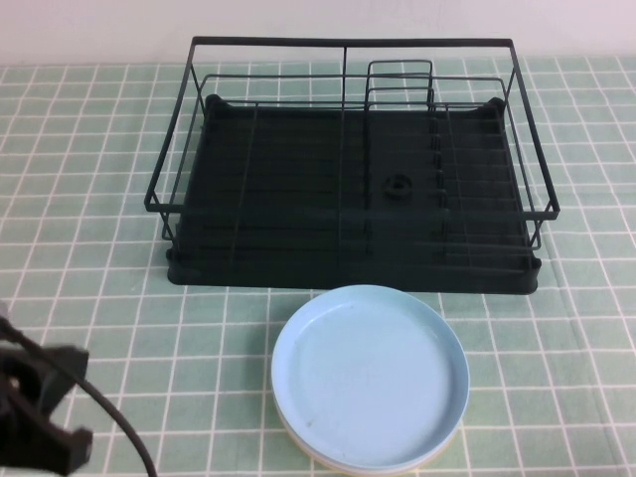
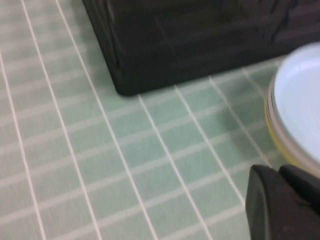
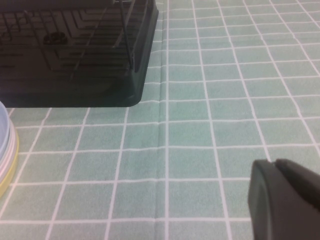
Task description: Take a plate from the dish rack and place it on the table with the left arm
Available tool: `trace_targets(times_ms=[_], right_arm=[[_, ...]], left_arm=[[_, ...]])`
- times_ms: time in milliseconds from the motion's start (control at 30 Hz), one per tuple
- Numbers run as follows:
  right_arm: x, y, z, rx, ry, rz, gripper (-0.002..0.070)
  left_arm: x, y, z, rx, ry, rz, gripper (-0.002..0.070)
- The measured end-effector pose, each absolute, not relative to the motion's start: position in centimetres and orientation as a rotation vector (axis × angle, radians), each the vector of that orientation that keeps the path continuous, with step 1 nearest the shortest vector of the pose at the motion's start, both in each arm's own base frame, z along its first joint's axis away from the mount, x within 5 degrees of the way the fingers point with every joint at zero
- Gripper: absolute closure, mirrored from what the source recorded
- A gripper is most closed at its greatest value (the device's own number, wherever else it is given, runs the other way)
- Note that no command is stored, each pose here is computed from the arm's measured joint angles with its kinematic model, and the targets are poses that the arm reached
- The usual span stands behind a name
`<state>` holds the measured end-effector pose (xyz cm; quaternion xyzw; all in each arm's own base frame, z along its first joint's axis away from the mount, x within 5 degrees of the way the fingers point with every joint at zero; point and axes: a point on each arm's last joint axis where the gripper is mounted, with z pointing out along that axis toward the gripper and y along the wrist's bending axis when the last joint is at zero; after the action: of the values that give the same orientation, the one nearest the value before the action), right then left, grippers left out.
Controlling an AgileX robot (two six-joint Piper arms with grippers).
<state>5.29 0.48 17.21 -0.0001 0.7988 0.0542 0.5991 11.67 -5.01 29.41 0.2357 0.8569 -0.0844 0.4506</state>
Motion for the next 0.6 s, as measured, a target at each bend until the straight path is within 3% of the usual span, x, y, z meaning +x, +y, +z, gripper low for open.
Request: trace_targets(times_ms=[333,467,500,600], right_arm=[[5.3,0.5,17.2,0.003,1.853,0.131,0.0694],[5.3,0.5,17.2,0.004,1.853,0.132,0.0694],[5.3,0.5,17.2,0.004,1.853,0.132,0.0694],[5.3,0.5,17.2,0.004,1.853,0.133,0.0694]], left_arm=[[10.4,-4.2,28.3,0.575,2.186,-0.169,0.0676],[9.1,-3.4,26.5,0.479,2.041,-0.155,0.0677],[8.2,-2.9,24.3,0.38,1.859,-0.187,0.0677],[7.3,-2.2,21.4,0.283,1.733,-0.199,0.0678]])
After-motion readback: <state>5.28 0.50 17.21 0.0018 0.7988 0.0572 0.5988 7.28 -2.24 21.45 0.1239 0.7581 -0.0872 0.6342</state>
